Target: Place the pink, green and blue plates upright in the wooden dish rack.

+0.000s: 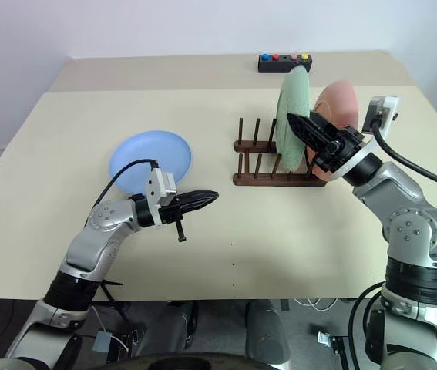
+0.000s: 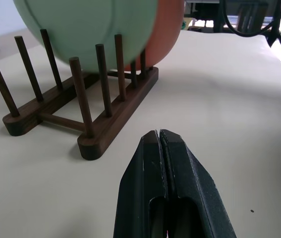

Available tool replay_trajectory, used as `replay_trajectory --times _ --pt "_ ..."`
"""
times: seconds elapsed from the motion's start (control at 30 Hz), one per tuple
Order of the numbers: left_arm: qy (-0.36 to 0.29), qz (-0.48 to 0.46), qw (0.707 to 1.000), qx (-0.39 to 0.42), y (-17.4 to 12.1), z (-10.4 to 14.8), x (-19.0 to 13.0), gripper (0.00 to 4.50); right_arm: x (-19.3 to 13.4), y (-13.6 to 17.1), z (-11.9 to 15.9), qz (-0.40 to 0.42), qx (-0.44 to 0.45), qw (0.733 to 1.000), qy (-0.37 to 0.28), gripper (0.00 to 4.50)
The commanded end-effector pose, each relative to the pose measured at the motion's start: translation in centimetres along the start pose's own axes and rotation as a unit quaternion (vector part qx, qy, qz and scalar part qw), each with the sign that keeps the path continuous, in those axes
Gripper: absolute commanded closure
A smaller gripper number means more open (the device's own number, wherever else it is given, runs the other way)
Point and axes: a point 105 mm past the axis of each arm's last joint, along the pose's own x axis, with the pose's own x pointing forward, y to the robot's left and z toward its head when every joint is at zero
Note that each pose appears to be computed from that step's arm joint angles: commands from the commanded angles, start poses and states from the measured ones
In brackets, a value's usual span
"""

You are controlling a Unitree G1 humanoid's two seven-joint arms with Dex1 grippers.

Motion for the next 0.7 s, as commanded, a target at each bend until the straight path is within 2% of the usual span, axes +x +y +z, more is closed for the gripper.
replay_trajectory --times 0.03,0.07,0.3,0.7 --pt "-0.014 -0.004 1.0 0.02 0.0 0.9 0.2 4.5 -0.1 0.4 1.1 0.008 -0.018 1.0 -0.02 0.74" --pt "-0.014 -0.004 1.0 0.02 0.0 0.9 0.2 4.5 -0.1 0.4 1.1 0.007 -0.02 1.0 -0.02 0.19" --pt "-0.015 -0.003 1.0 0.02 0.0 0.9 0.2 4.5 -0.1 0.6 1.6 0.006 -0.036 0.999 -0.024 0.19" --pt "-0.016 -0.005 1.0 0.018 -0.1 0.9 0.3 4.5 0.3 1.3 3.3 0.0 -0.125 0.991 -0.039 0.19"
